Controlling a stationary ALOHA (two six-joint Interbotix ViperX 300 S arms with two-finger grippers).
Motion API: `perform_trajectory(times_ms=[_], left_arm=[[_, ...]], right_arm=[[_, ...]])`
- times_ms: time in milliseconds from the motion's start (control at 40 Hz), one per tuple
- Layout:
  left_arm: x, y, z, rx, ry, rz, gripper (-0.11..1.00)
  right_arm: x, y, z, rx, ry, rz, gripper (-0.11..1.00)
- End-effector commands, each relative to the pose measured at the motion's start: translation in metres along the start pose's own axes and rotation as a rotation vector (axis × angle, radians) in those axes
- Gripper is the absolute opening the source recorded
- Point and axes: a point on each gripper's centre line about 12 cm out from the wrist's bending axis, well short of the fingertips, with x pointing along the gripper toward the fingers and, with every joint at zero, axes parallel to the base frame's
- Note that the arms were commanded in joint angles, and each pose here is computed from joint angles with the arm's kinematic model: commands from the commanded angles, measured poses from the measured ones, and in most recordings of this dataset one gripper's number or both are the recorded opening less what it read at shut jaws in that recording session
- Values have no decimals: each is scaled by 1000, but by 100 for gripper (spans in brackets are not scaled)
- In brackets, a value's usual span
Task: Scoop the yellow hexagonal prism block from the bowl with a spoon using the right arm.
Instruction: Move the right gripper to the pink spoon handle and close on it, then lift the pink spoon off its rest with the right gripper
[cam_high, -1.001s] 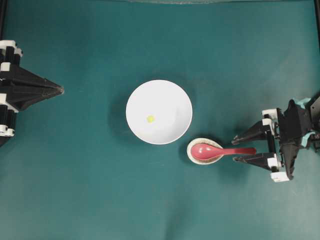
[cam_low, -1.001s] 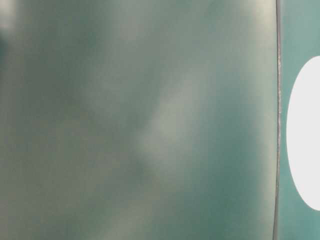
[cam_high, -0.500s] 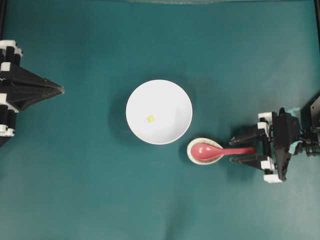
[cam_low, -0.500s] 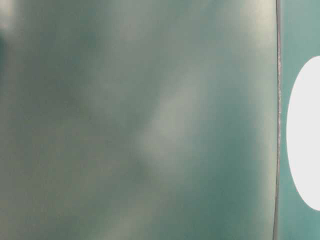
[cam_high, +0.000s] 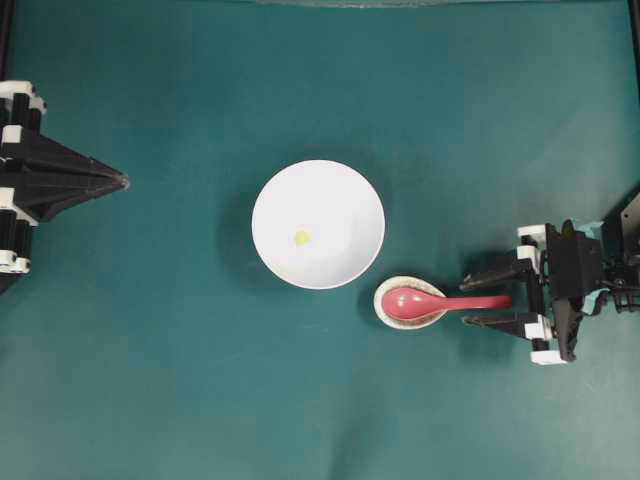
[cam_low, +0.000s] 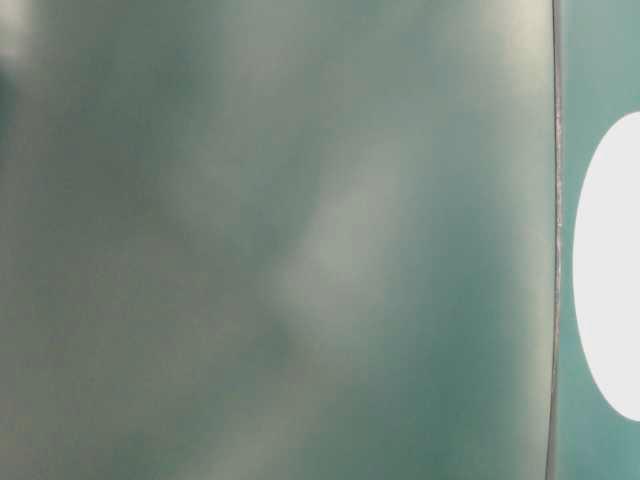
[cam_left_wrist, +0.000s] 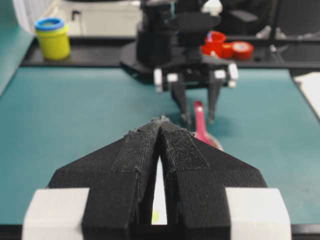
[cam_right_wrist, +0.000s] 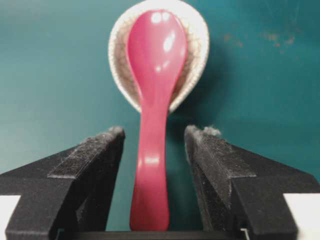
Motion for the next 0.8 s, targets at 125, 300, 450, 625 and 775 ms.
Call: perform_trajectory(times_ms=[125,300,450,625,775], left_arm=[[6,1,3,2,0,2,0],[7,1,1,1,6,2,0],[7,1,1,1,6,2,0],[7,1,1,1,8,2,0],[7,0,1,3,8,0,0]], right_arm=[[1,3,5,-22,-24,11,55],[1,3,5,-38,-28,10,53],[2,4,6,-52,-31,10,50],[2,3,6,-56,-33,9,41],[2,4,8,-53,-38,9,32]])
